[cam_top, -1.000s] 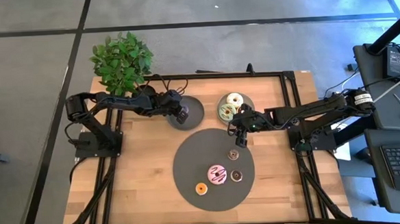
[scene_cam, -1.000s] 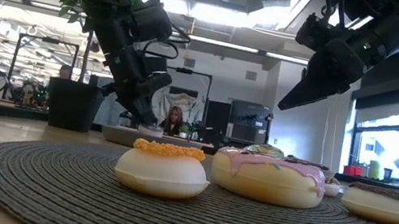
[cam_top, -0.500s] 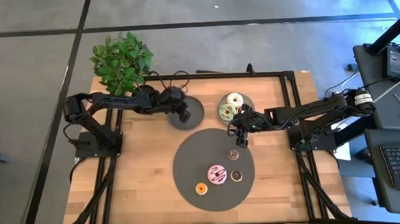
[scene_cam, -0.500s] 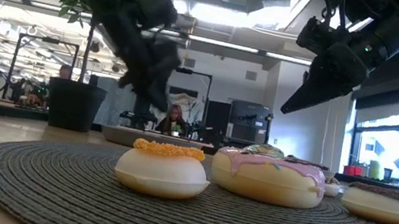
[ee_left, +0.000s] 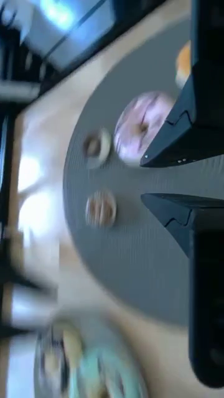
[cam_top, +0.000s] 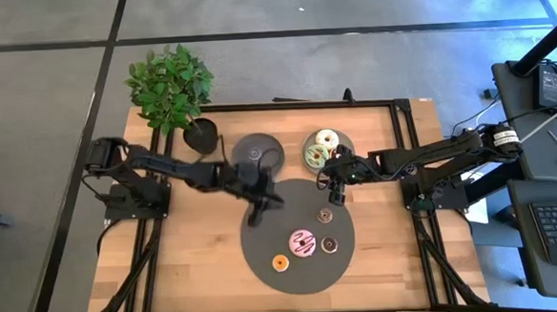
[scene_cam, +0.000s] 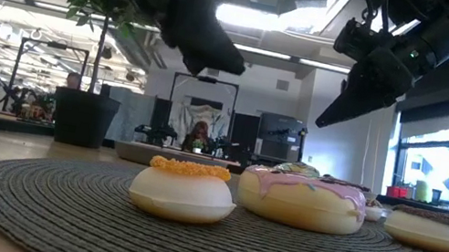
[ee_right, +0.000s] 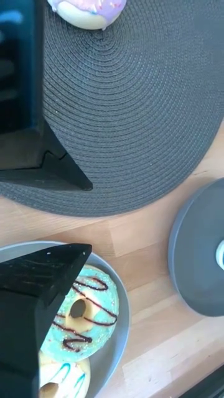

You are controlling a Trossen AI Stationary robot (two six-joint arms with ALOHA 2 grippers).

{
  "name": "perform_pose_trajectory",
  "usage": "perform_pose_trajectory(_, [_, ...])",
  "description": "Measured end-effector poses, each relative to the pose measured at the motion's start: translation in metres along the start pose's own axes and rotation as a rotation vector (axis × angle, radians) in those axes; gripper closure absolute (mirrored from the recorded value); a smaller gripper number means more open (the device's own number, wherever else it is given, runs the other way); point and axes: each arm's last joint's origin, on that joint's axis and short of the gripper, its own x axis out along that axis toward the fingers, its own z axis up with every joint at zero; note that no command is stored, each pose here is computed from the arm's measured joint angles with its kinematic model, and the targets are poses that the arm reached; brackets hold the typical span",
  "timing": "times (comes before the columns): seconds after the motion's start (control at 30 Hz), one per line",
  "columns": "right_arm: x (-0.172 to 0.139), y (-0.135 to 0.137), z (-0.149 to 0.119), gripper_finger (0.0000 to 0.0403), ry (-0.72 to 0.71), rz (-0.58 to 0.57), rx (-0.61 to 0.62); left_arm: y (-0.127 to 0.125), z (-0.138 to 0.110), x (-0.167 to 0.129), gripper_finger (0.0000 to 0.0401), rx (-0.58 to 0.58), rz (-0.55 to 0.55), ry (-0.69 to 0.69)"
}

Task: Pick & Place donuts
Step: Put the small orange donut on the dark gray plate

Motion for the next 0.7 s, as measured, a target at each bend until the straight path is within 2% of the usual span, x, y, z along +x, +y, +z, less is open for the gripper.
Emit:
perform_pose_trajectory(0.07, [0.000, 0.000, 0.000, 0.0253, -0.001, 0.000, 0.015, -0.019, -0.001, 0.003, 0.0326, 0.007, -0.030, 0.007])
perform_pose_trajectory(0.17, [0.000, 0.000, 0.000, 0.0253, -0.002, 0.000, 0.025, -0.043, 0.001, 0.005, 0.0326, -0.007, -0.012, -0.002])
perform_pose_trajectory(0.3, [0.000, 0.000, 0.000, 0.0253, -0.002, 0.000, 0.033, -0.066, 0.007, 0.005, 0.0326, 0.049, -0.025, -0.032])
perform_pose_trajectory(0.47, [0.000, 0.000, 0.000, 0.0253, -0.002, 0.000, 0.082, -0.085, 0.006, 0.004, 0.0326, 0.101, -0.076, -0.046])
perform_pose_trajectory(0.6, [0.000, 0.000, 0.000, 0.0253, -0.003, 0.001, 0.115, -0.096, 0.004, 0.003, 0.0322, 0.095, -0.109, -0.040])
perform_pose_trajectory(0.7, [0.000, 0.000, 0.002, 0.0253, -0.015, 0.003, 0.136, -0.104, 0.002, 0.002, 0.0304, 0.076, -0.133, -0.035])
